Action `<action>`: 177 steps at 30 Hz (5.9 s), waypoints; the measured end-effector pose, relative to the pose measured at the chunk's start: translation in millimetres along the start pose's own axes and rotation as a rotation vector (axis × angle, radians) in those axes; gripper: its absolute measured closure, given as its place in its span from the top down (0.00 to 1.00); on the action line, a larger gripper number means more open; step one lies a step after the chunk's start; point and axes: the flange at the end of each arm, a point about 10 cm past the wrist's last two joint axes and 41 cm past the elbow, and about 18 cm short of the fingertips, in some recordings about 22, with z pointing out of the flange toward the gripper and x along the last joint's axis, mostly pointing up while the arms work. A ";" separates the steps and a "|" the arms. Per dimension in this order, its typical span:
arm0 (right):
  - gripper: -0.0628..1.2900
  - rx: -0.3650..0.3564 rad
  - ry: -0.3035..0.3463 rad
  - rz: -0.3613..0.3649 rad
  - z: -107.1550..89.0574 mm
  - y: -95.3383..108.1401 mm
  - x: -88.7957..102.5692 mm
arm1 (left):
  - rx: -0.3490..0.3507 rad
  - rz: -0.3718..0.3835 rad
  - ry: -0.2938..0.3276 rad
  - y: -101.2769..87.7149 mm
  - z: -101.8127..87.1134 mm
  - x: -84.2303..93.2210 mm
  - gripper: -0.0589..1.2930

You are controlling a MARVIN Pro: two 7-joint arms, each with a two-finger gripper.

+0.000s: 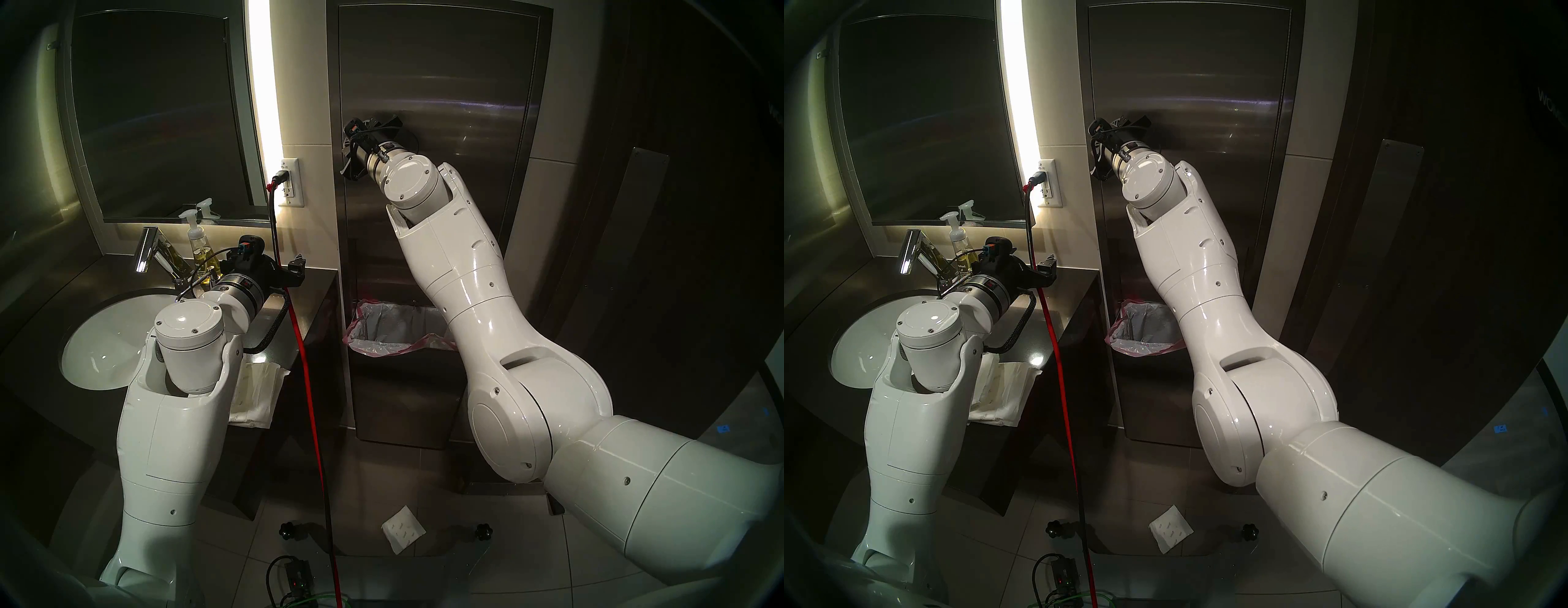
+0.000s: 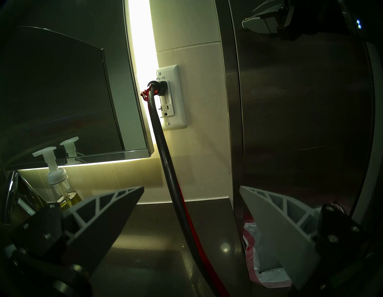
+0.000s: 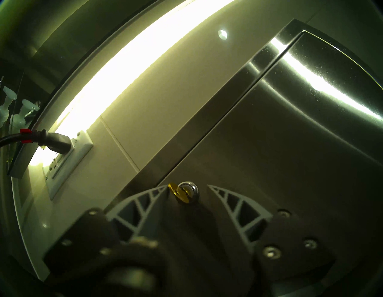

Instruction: Twist key and open towel dispenser

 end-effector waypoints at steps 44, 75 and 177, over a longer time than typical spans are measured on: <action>0.17 0.007 0.003 0.039 10.6 -5.1 2.1 | 0.001 0.000 0.000 -0.2 0.0 0.0 0.98; 0.02 -0.082 -0.017 0.607 4.8 -12.4 -0.8 | 0.001 0.000 0.000 -0.2 0.0 -0.1 0.98; 0.02 -0.107 0.048 0.619 -6.2 -27.6 6.0 | 0.001 0.000 -0.001 -0.3 -0.1 -0.2 0.98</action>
